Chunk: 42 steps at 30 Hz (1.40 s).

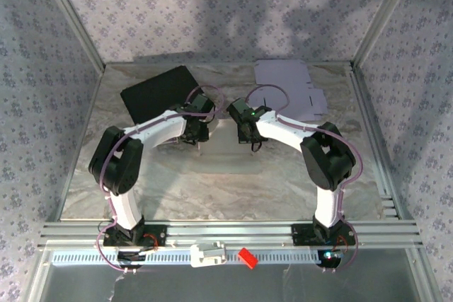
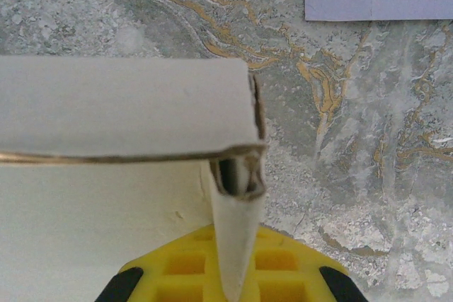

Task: Fold the paper box

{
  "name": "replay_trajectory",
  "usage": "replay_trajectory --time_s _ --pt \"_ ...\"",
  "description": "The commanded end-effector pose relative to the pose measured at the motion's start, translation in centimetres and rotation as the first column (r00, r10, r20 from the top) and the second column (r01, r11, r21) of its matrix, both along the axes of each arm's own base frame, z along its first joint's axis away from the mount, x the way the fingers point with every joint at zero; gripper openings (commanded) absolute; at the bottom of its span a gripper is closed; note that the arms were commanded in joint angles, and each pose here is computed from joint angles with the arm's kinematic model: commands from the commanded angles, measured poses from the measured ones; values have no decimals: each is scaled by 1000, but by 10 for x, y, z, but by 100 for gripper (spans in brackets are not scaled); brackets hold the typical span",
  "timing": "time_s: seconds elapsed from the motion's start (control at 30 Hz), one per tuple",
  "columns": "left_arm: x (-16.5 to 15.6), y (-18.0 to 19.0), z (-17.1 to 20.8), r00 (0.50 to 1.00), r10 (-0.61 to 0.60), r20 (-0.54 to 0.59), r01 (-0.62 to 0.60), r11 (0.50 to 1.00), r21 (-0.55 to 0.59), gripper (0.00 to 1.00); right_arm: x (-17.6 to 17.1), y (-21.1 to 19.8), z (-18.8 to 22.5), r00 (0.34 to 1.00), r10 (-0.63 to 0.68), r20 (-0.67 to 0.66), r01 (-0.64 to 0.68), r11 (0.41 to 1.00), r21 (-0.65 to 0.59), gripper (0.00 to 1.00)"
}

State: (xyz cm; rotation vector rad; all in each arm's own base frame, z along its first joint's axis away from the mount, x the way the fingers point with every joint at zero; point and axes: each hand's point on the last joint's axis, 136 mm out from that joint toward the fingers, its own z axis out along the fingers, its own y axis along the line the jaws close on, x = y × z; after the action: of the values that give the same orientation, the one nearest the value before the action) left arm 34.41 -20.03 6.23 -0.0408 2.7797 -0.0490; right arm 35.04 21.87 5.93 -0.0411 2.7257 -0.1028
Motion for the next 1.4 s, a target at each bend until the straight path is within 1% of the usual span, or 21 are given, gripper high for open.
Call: replay_trajectory --time_s 0.0,0.1,0.33,0.43,0.53,0.67,0.73,0.8,0.83,0.87,0.93,0.97,1.1,1.2,1.3,1.37 --pt "0 -2 -8 1000 -18 -21 18 1000 -5 26 -13 -15 -15 998 -3 -64 -3 996 -94 0" --pt "-1 -2 -8 1000 -12 -21 12 1000 -13 21 -13 -21 -17 997 -21 -76 10 989 -146 0" --pt "1 -7 -3 1000 -5 -12 4 999 -42 20 -19 -35 -12 991 -100 -86 70 952 -299 0" --pt "0 -9 -4 1000 -4 -16 3 999 -51 16 -20 -32 -10 992 -96 -82 67 949 -308 0" --pt "1 -10 -4 1000 2 -15 -3 998 -60 14 -21 -30 -11 990 -97 -104 60 947 -316 0" --pt "1 -12 -3 1000 -3 -13 2 998 -65 11 -23 -17 -19 990 -67 -127 37 973 -227 0" --pt "2 -13 -2 1000 -8 -11 7 998 -66 10 -21 -12 -18 992 -49 -118 29 986 -167 0" --pt "2 -13 -1 1000 -10 -12 10 998 -68 10 -20 -11 -13 993 -45 -107 30 990 -136 0" --pt "2 -13 -1 1000 -12 -12 11 998 -67 11 -19 -12 -10 993 -47 -105 33 991 -133 0" --pt "3 -13 1 1000 -14 -10 13 998 -66 16 -19 -15 -8 992 -56 -110 40 989 -142 0" --pt "4 -14 7 1000 -12 0 12 998 -69 35 -21 -21 -8 988 -79 -136 57 986 -157 0" --pt "6 -14 12 1000 -9 7 9 997 -72 41 -23 -25 -9 984 -97 -149 73 985 -158 0" --pt "11 -16 44 999 18 49 -12 994 -109 48 -34 -40 -17 964 -170 -205 148 982 -118 0" --pt "17 -21 76 994 58 93 -40 982 -182 52 -43 -50 -16 944 -222 -244 207 974 -87 0" --pt "19 -19 104 990 76 116 -51 977 -208 54 -59 -67 -19 886 -331 -325 328 942 -63 0" --pt "23 -17 126 986 80 148 -48 977 -207 54 -69 -80 -23 821 -428 -378 442 895 -53 0"
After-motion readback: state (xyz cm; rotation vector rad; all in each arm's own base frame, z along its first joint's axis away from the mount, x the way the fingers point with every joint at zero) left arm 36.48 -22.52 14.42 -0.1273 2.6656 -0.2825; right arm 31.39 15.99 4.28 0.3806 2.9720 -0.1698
